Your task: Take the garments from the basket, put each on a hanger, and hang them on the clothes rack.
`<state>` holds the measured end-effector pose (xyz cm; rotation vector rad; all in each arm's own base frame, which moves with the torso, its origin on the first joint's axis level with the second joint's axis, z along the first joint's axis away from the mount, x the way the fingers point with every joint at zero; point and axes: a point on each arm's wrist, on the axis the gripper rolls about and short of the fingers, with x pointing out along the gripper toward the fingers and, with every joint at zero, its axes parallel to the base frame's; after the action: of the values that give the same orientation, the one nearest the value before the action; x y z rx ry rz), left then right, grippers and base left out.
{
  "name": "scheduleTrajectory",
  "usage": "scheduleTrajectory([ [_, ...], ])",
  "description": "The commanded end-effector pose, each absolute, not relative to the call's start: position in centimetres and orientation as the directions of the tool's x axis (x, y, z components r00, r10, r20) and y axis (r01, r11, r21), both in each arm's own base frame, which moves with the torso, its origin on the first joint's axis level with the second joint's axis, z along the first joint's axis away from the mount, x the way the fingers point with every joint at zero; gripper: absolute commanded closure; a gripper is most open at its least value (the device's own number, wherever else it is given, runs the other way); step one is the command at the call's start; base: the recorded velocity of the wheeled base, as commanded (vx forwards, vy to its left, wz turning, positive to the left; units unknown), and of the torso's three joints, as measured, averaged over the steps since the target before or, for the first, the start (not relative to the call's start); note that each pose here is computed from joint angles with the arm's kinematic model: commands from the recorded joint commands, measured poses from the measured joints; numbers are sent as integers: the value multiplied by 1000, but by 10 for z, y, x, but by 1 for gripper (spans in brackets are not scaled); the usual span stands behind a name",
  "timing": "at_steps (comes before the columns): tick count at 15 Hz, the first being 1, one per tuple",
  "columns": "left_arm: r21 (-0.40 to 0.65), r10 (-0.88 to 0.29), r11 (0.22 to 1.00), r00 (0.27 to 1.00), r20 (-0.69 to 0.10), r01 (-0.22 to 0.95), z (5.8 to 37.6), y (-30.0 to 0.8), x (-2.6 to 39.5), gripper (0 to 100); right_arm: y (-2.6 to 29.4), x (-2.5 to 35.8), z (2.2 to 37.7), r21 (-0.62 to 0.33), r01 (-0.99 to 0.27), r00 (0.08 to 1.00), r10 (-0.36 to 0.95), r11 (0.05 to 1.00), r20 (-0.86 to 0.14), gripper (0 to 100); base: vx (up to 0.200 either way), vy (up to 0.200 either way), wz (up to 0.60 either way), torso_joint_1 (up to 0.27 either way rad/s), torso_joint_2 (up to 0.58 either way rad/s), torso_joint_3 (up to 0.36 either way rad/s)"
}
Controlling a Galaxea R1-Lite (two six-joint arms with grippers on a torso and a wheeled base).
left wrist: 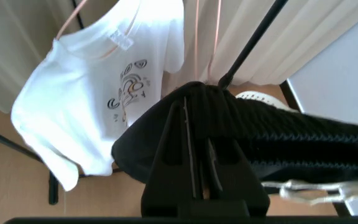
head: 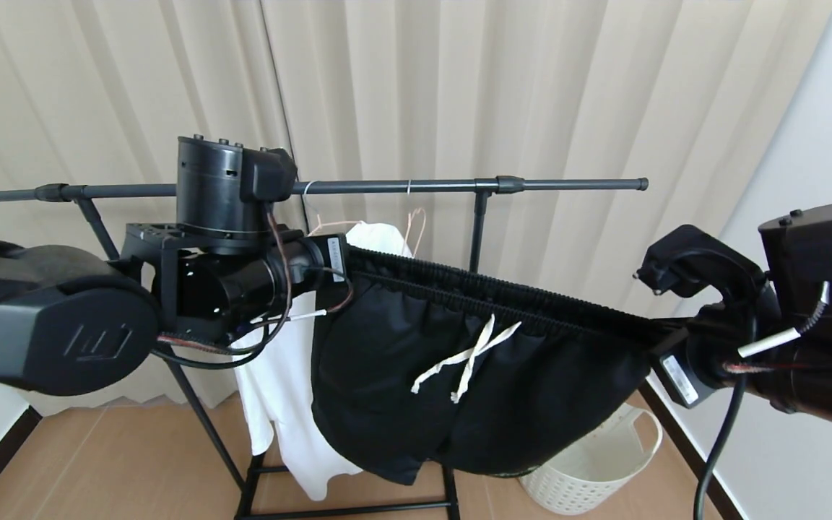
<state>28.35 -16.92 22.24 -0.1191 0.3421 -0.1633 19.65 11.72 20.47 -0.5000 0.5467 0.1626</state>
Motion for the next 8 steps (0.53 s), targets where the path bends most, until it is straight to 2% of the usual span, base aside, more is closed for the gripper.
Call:
scheduleTrajectory([
  [1, -145, -184, 979, 928, -324, 143, 216, -184, 307, 100, 127, 163, 206, -424, -401, 826, 120, 812, -551, 100, 0, 0, 0, 0, 0, 0],
  [7, -176, -193, 973, 947, -255, 151, 223, -208, 349, 100, 161, 118, 196, -379, -662, 702, 358, 647, -616, 100, 0, 0, 0, 0, 0, 0],
  [8, -175, -194, 973, 947, -257, 152, 220, -212, 353, 100, 167, 113, 197, -333, -674, 686, 390, 659, -615, 100, 0, 0, 0, 0, 0, 0],
])
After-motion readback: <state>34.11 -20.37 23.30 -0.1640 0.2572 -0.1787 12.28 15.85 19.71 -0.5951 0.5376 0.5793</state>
